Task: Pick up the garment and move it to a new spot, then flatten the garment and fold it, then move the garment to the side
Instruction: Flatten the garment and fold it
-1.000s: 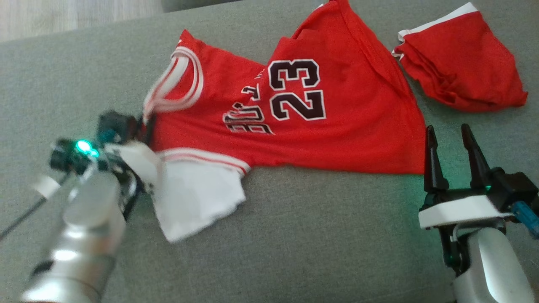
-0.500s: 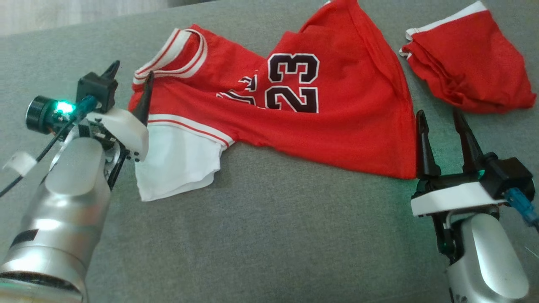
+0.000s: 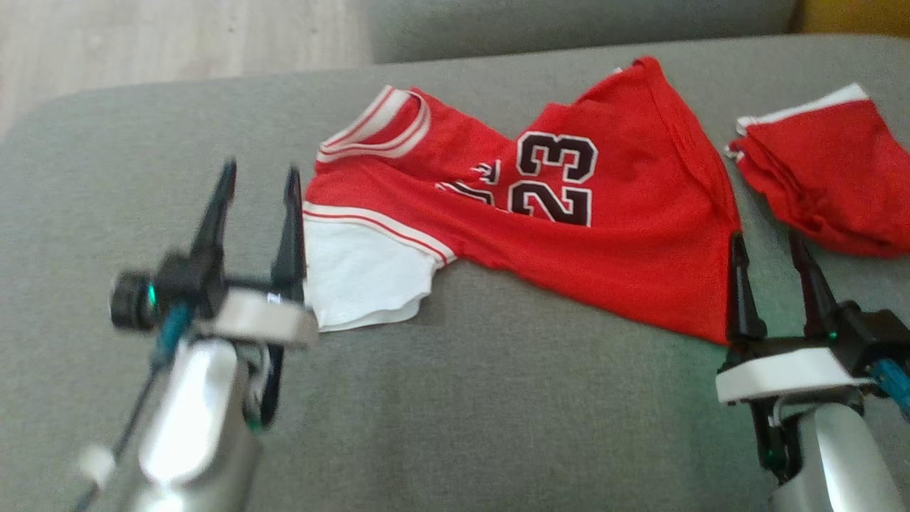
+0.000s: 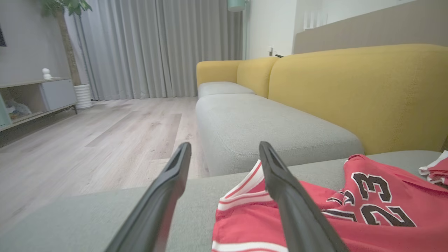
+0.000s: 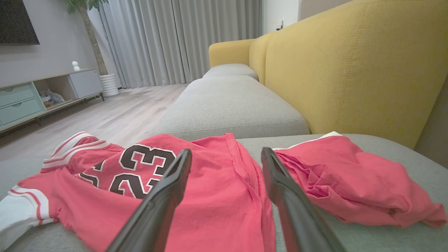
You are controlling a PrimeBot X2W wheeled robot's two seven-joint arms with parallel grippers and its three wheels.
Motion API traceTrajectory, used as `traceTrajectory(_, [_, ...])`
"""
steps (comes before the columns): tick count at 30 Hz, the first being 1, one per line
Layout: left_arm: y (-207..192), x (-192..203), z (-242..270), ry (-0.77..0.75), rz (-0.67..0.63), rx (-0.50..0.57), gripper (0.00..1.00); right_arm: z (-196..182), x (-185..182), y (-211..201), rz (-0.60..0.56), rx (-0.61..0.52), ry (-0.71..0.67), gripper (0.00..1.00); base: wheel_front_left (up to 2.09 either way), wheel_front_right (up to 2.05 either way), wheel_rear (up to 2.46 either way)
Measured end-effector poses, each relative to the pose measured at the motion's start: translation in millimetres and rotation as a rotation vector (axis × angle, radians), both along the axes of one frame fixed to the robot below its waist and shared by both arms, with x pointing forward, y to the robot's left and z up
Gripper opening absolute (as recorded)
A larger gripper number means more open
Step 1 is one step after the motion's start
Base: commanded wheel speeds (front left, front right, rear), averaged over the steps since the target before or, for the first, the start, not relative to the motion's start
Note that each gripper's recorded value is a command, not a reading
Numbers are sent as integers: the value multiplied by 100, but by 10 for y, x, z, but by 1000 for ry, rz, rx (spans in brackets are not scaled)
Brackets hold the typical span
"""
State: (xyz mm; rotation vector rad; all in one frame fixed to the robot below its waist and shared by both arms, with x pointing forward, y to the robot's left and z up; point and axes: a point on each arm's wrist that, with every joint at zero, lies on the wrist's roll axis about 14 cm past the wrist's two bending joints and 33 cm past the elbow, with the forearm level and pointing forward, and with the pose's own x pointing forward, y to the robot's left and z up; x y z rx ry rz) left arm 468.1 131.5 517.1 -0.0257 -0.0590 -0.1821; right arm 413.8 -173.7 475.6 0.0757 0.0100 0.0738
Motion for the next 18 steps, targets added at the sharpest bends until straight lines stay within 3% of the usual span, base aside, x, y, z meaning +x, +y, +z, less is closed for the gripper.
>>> traceTrajectory(8, [210, -688, -205, 44, 116, -88, 100, 25, -86, 168, 47, 6, -3, 100, 0, 0, 0])
traceTrajectory(18, [23, -716, -612, 168, 38, -48, 100, -75, -100, 205, 58, 14, 25, 100, 0, 0, 0])
